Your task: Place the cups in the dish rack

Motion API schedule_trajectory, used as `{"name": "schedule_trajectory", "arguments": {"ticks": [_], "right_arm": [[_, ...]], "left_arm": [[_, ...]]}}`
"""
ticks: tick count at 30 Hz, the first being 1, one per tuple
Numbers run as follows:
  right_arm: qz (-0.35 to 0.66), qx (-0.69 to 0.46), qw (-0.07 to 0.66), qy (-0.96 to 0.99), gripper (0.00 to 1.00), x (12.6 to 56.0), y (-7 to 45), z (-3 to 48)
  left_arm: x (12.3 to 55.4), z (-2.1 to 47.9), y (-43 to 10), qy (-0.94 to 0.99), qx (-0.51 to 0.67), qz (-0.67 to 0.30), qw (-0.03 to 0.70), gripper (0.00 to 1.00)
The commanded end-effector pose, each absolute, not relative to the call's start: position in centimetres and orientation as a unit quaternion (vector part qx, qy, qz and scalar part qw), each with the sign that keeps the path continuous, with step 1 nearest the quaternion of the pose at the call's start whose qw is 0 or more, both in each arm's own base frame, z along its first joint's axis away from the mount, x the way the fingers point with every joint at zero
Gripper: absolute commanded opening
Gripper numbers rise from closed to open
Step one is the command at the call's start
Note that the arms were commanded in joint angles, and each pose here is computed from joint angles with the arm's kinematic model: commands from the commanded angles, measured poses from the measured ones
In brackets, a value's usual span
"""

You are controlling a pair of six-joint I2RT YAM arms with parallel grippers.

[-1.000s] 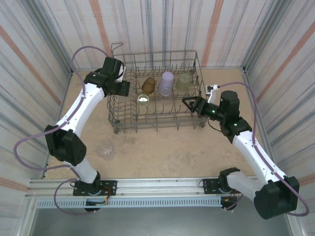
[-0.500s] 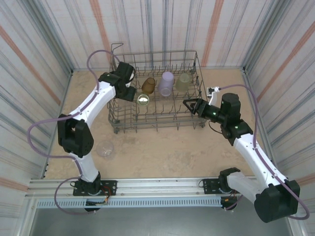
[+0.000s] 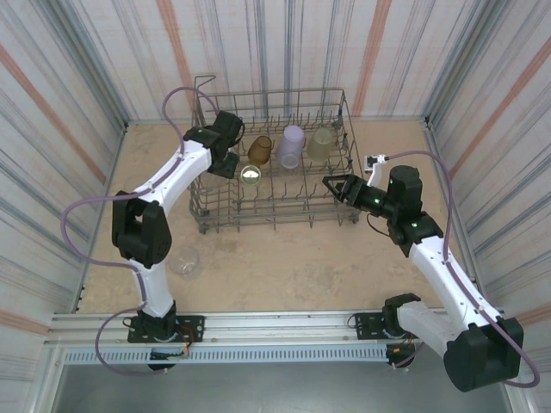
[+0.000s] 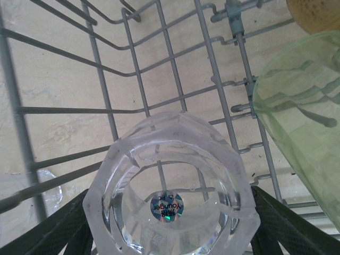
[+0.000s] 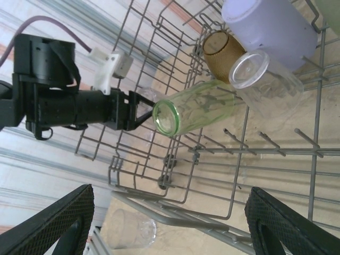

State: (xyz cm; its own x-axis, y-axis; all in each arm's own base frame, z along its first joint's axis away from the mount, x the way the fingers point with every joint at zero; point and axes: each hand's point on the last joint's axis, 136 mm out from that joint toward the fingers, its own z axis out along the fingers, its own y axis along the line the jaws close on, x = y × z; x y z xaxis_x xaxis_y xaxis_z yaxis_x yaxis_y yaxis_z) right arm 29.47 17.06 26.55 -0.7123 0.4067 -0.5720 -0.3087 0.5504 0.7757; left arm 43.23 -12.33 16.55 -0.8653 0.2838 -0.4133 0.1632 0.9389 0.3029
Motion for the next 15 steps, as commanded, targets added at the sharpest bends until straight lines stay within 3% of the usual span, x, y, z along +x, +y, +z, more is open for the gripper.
{"name": "schedule_trajectory", "arguments": {"ticks": [1,7,15], "right_arm": [[0.470,0.028,0.395,0.789,0.78,29.6,16.7,27.0],[0.471,0.028,0.396,0.788,0.78,29.7,16.5,27.1],[0.468,0.033,0.395,0.790,0.78,29.6,16.2,27.0]], "left_arm": [[43.3,17.1,-11.9,0.956,0.104,0.142,0.233,0.00],[43.8,16.4,-12.1,0.959,0.085,0.135,0.234,0.00],[44.5,15.8,-11.0,0.952,0.051,0.173,0.248,0.22]]}}
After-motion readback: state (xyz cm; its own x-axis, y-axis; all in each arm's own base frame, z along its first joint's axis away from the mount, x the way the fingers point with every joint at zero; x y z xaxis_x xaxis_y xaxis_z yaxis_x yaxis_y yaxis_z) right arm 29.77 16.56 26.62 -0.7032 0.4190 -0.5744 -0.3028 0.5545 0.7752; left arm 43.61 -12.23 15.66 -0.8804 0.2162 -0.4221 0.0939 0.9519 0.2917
